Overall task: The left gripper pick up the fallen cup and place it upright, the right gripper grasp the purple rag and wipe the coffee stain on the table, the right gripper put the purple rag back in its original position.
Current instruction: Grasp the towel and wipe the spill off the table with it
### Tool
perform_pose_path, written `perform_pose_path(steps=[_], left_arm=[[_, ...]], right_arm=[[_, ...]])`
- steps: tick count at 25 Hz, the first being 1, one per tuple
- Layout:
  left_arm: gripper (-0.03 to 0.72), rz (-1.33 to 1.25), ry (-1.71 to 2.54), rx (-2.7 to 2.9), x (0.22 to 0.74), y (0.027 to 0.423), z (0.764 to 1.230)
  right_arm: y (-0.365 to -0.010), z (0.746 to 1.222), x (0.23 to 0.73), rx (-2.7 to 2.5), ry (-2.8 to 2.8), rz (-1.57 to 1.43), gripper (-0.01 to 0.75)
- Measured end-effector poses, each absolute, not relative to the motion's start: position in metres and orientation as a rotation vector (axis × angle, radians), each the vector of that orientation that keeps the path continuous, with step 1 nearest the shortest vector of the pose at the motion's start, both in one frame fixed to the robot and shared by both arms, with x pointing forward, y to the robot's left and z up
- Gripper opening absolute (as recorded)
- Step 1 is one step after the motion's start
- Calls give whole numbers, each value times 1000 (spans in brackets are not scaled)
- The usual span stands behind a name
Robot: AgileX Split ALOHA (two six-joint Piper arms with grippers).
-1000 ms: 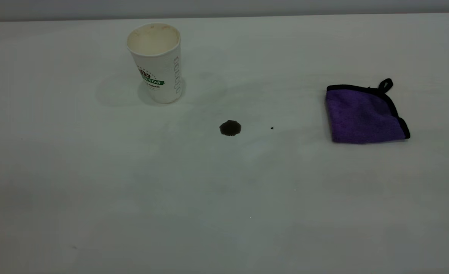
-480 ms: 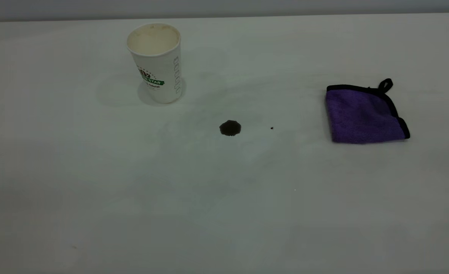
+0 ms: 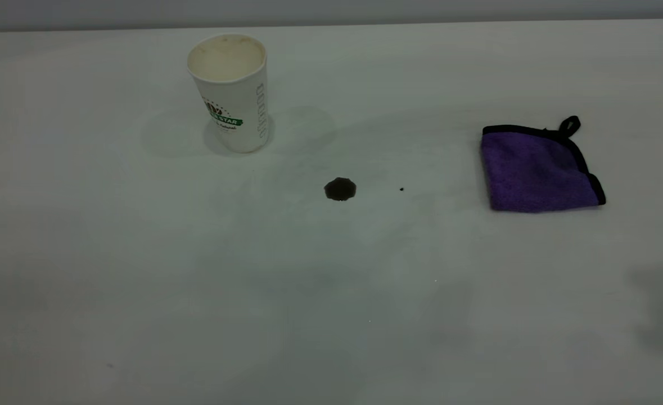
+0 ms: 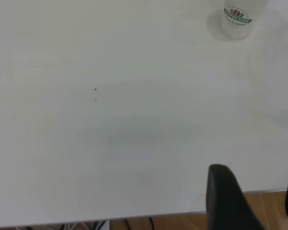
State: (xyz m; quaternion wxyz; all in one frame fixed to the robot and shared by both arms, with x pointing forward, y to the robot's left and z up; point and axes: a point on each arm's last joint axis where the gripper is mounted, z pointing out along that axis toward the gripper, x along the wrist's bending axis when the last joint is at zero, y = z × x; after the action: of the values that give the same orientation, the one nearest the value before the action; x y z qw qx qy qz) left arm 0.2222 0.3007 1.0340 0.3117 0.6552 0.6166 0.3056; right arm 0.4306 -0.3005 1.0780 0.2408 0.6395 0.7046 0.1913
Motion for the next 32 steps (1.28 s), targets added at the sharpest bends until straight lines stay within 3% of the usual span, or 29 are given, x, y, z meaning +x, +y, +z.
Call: perform_pose_path(steps=[6, 20, 32], left_arm=[[372, 806, 1628, 1730, 222, 301, 1034], [372, 806, 1628, 1730, 222, 301, 1034], [372, 806, 1628, 1730, 222, 301, 1034]], right_arm=[[-286, 1016, 499, 1749, 2069, 499, 728], [-240, 864, 601, 1827, 2332, 268, 713], [-226, 794, 657, 1897, 2370, 211, 679]])
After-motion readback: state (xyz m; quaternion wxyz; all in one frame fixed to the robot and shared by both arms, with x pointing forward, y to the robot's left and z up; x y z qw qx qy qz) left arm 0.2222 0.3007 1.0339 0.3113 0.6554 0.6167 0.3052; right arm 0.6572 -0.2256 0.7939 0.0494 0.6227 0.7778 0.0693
